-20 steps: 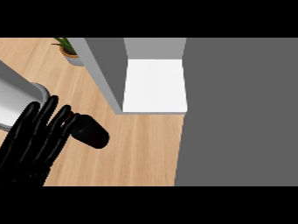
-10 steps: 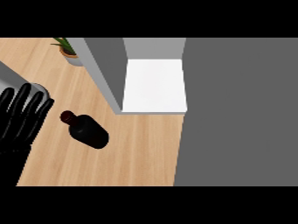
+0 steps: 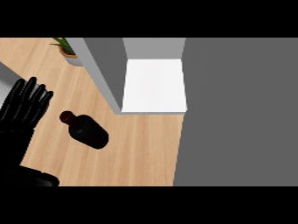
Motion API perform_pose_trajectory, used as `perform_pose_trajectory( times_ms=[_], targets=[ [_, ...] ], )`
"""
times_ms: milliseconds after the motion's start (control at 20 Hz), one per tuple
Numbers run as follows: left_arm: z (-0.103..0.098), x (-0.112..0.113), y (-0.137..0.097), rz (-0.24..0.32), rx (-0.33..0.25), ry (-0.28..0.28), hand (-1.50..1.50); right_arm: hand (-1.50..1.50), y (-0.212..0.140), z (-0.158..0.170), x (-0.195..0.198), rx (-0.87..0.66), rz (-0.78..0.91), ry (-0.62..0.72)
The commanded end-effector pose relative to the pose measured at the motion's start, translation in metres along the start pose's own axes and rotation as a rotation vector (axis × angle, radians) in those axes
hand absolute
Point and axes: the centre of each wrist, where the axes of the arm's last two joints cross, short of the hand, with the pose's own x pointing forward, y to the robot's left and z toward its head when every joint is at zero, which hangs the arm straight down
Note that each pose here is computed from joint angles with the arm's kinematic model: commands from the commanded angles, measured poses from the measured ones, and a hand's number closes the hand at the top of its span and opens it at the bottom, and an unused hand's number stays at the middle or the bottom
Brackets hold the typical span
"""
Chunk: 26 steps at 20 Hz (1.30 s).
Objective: Pick up the wine, place it into the cabinet and close the cabinet
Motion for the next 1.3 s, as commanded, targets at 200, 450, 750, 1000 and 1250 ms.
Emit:
perform_pose_trajectory(
  times_ms=[200,450,750,1000,1250],
  targets=[
    [-0.003,-0.054,0.022,-0.035,0.003,0.072,-1.5,-1.5,0.005,0.026,0.014,-0.005,-0.024,-0.032],
    [-0.015,-0.076,0.046,-0.01,0.027,0.125,-1.5,-1.5,0.008,0.033,0.017,0.001,-0.045,-0.027],
    [-0.011,-0.135,0.057,-0.029,0.017,0.162,-1.5,-1.5,0.013,0.009,0.021,0.009,-0.045,-0.052],
    [0.015,-0.165,0.063,-0.016,-0.007,0.18,-1.5,-1.5,0.013,0.023,0.007,0.018,-0.029,-0.041],
    [0.024,-0.183,0.084,0.008,-0.008,0.186,-1.5,-1.5,0.003,0.022,0.017,0.032,-0.032,-0.041]
  ],
)
